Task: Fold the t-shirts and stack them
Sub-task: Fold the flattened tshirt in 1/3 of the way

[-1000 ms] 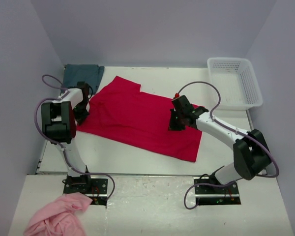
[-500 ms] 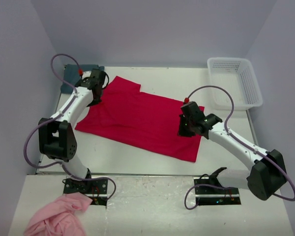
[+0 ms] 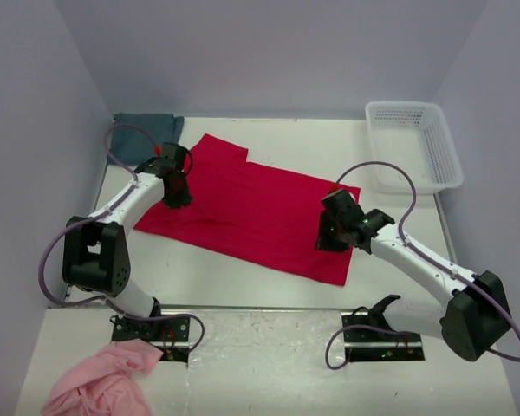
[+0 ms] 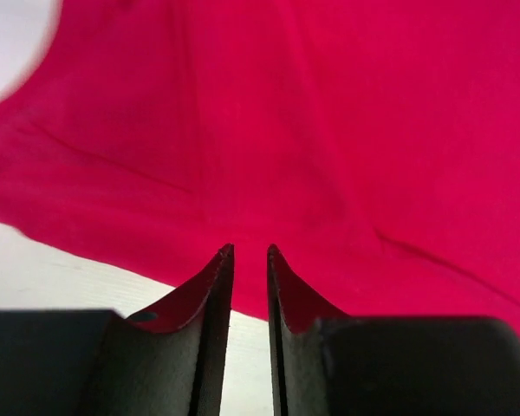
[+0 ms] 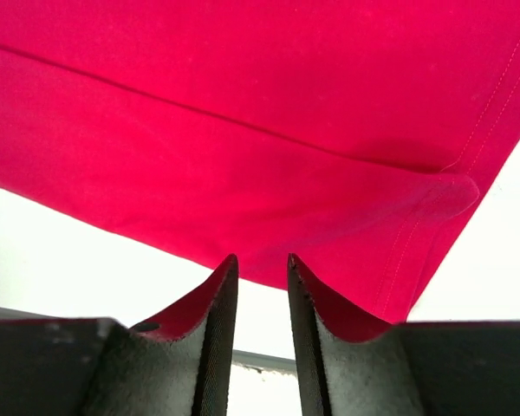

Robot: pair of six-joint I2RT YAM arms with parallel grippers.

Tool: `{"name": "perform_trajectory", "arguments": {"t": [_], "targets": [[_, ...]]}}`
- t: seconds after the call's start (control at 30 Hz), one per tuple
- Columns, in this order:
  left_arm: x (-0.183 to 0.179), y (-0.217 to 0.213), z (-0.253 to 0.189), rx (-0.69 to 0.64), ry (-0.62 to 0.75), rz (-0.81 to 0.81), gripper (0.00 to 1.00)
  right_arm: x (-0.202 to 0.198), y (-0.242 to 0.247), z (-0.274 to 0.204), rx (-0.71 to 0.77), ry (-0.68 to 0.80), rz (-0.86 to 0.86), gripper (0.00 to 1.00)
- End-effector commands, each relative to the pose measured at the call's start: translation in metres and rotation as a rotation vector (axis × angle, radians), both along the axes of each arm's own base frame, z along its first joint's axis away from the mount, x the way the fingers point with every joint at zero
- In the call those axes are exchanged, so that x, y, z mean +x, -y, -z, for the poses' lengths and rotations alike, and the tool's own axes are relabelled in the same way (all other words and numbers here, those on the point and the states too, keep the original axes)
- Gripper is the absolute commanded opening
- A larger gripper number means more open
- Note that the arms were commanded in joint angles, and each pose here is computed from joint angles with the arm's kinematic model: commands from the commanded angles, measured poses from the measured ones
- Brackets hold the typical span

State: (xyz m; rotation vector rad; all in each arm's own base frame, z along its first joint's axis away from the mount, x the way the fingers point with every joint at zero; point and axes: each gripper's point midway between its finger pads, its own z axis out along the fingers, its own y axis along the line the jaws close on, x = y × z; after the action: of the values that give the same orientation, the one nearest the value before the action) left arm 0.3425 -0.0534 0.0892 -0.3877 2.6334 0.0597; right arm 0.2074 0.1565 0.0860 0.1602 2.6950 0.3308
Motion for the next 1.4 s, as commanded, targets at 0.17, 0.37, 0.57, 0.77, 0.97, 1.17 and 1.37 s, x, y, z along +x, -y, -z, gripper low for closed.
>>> {"name": "perform_trajectory", "arguments": {"t": [0.17, 0.37, 0.57, 0.77, 0.97, 1.17, 1.37], "targets": [[-0.026, 0.027, 0.021, -0.167, -0.041, 0.048, 0.25, 0.023, -0.008, -0.033, 0.013, 0.107, -0.025, 0.48], [-0.026, 0.008, 0.03, -0.108, -0.065, 0.02, 0.26, 0.022, -0.014, -0.037, 0.045, 0.12, -0.048, 0.49], [-0.014, -0.009, 0.036, -0.084, -0.075, -0.005, 0.41, 0.018, -0.013, -0.034, 0.052, 0.115, -0.051, 0.49], [-0.01, -0.016, 0.048, -0.096, -0.092, -0.016, 0.42, 0.02, -0.011, -0.039, 0.051, 0.137, -0.049, 0.5], [-0.005, -0.017, 0.056, -0.103, -0.109, -0.011, 0.35, 0.021, -0.015, -0.037, 0.062, 0.129, -0.052, 0.49], [0.002, -0.014, 0.057, -0.127, -0.104, -0.005, 0.22, 0.022, -0.02, -0.033, 0.074, 0.114, -0.056, 0.49], [0.003, -0.014, 0.061, -0.124, -0.118, -0.002, 0.16, 0.021, -0.021, -0.031, 0.083, 0.109, -0.059, 0.49]]}}
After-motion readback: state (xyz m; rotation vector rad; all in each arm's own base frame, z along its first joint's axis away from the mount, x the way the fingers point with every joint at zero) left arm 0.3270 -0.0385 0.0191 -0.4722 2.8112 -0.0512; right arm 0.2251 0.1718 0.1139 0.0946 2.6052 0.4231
